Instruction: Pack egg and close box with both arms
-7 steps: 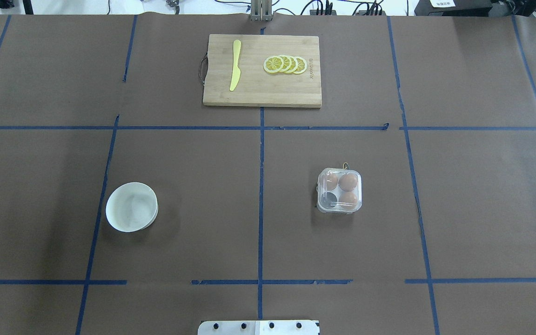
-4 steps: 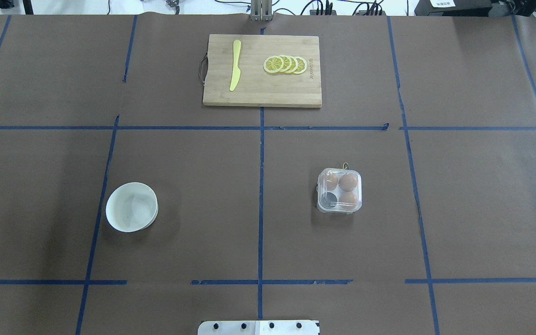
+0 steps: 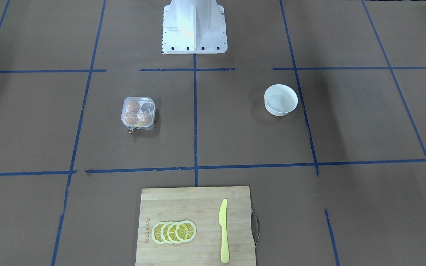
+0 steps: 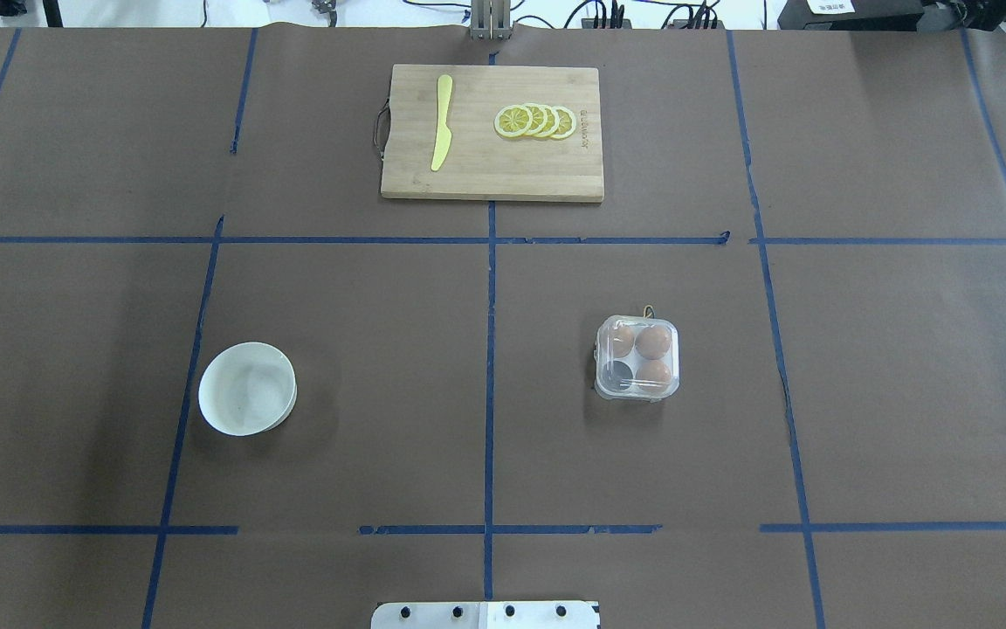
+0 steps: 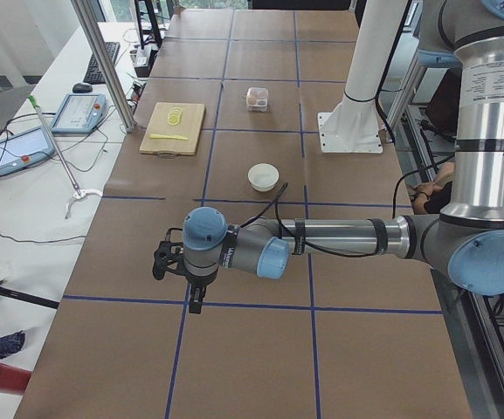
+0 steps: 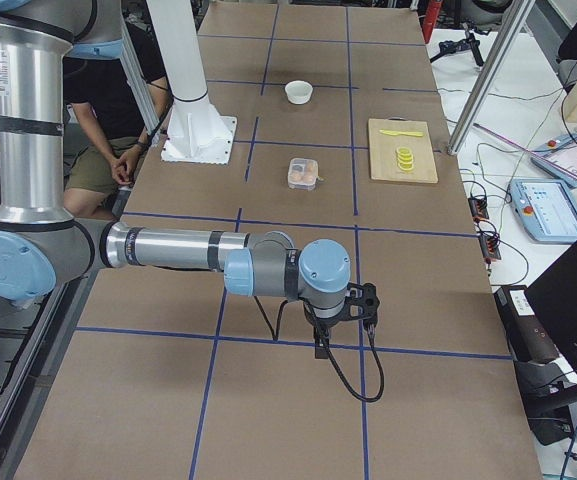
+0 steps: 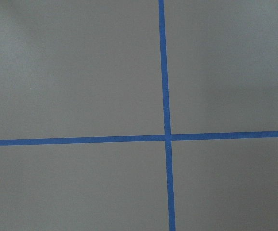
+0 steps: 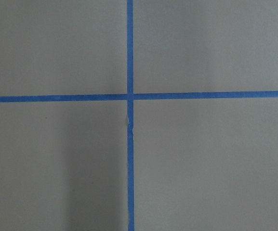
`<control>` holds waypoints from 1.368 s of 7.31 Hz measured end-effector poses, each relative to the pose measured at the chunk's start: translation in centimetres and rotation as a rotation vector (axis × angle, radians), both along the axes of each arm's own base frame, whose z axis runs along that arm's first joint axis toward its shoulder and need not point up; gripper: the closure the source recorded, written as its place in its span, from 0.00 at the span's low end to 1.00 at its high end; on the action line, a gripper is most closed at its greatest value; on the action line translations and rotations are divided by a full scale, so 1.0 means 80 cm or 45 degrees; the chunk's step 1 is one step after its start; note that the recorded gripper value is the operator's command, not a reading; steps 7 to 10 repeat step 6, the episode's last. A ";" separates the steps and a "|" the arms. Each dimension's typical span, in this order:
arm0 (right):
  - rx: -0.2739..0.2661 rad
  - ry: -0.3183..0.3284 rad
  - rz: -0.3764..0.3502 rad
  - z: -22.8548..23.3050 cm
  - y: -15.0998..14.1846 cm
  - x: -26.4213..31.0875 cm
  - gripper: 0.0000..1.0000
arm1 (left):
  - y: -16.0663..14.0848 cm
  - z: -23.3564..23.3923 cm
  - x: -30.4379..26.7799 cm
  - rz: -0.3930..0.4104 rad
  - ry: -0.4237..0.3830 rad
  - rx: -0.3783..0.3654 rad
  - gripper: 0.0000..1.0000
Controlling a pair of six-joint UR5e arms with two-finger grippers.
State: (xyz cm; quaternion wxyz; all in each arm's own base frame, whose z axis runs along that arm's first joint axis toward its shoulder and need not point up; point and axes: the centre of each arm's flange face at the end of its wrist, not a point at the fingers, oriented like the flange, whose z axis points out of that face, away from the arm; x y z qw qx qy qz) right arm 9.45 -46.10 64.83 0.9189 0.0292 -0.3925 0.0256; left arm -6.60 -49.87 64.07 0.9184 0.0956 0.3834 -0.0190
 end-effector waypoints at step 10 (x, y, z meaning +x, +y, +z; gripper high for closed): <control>-0.001 -0.002 0.000 0.000 0.000 0.000 0.00 | -0.004 -0.004 0.001 0.005 -0.001 0.013 0.00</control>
